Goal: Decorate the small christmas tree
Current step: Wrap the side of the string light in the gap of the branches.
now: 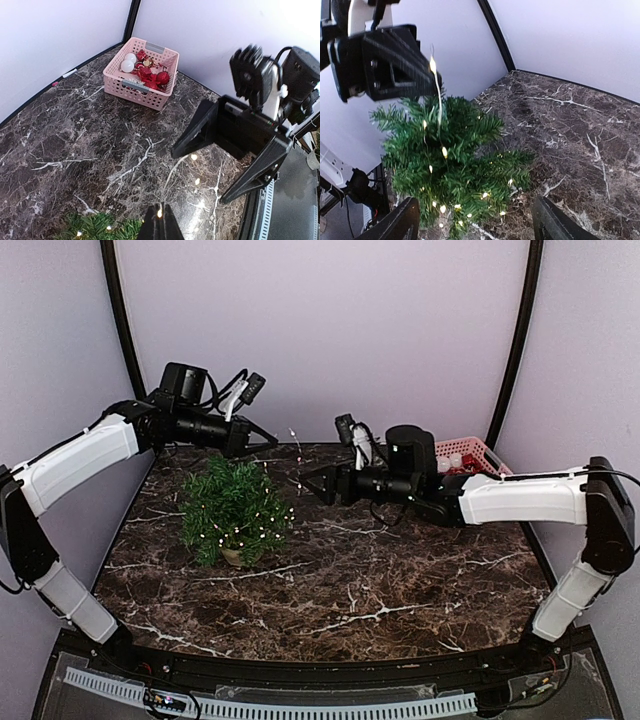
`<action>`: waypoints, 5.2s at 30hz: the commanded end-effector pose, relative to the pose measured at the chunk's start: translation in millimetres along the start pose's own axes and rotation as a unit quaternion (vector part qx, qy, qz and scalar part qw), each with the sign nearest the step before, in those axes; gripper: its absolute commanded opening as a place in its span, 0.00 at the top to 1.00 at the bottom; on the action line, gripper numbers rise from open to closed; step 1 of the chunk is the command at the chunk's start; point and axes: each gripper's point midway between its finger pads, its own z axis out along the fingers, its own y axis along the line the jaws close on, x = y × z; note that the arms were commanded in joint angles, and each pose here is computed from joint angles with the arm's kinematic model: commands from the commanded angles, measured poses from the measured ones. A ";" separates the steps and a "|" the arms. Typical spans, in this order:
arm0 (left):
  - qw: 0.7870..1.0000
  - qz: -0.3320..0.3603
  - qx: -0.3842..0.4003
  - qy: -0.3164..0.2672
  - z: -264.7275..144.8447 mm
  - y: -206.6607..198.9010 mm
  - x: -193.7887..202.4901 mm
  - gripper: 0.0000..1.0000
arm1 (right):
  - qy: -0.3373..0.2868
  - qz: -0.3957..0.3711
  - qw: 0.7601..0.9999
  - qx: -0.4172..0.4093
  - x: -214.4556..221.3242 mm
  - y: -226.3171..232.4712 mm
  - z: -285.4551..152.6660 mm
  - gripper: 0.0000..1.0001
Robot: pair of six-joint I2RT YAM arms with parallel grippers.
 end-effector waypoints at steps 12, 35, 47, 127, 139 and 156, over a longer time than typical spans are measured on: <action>1.000 0.012 -0.004 -0.029 -13.8 -9.1 -13.6 1.00 | -0.062 0.012 0.996 -0.056 35.6 34.8 23.9 0.39; 0.986 -0.071 -0.142 -0.049 -36.2 66.2 -7.6 1.00 | 0.000 -0.005 0.996 -0.092 -40.4 102.2 6.7 1.00; 0.985 -0.093 -0.130 -0.064 -42.6 75.6 -8.6 0.65 | -0.001 0.069 0.992 -0.105 -80.0 119.6 32.9 1.00; 0.959 -0.225 -0.037 -0.171 -135.2 -19.4 -23.1 0.82 | -0.115 -0.015 0.985 -0.127 -52.7 138.7 32.5 0.38; 0.972 -0.132 -0.076 -0.177 -152.3 -29.4 -22.3 0.30 | -0.087 0.109 0.988 0.073 -33.0 49.6 -30.5 0.23; 0.975 -0.132 -0.081 -0.158 -142.5 -24.2 -12.5 0.28 | -0.023 0.249 0.968 -0.009 45.6 43.9 17.7 0.33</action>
